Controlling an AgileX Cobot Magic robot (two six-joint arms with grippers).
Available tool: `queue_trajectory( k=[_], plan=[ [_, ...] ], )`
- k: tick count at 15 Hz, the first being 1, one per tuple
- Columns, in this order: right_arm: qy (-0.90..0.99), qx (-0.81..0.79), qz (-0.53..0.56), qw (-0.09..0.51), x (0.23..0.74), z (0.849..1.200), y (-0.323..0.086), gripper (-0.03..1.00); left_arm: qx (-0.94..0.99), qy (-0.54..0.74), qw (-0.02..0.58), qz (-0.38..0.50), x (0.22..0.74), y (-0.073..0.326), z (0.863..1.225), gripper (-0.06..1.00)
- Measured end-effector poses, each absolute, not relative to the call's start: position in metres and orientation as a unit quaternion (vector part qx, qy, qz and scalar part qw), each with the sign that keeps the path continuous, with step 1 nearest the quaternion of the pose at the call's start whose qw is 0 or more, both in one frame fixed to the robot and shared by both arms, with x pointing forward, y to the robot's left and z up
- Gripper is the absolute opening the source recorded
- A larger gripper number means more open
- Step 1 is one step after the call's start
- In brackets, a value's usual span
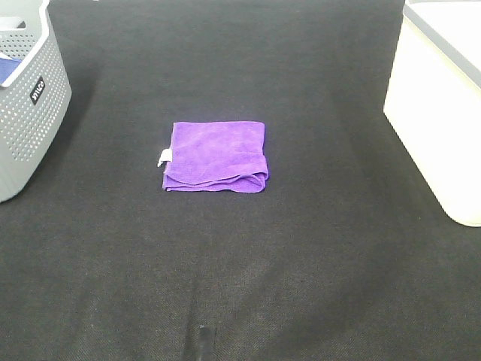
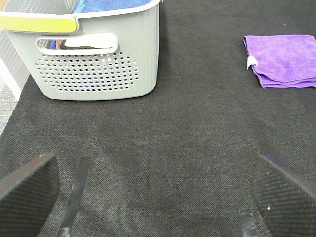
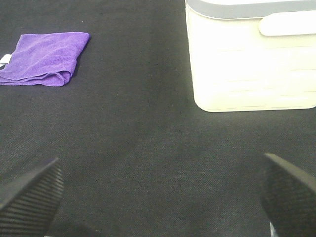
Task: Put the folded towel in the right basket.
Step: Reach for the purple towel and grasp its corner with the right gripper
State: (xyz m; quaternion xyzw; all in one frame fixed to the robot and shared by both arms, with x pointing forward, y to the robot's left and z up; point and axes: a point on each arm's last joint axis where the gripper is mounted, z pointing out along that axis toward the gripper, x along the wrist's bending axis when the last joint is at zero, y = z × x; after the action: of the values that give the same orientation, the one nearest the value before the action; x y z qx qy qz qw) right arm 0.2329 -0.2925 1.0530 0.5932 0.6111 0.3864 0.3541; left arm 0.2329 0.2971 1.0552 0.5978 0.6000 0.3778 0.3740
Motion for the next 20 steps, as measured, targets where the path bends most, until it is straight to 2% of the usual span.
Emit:
queue_trajectory(
  k=[20],
  plan=[
    [0.611, 0.593, 0.386, 0.354, 0.2329, 1.053, -0.2925, 0.97, 0.598, 0.6, 0.374, 0.378, 0.2329, 0.2971, 1.0552, 0.99]
  ],
)
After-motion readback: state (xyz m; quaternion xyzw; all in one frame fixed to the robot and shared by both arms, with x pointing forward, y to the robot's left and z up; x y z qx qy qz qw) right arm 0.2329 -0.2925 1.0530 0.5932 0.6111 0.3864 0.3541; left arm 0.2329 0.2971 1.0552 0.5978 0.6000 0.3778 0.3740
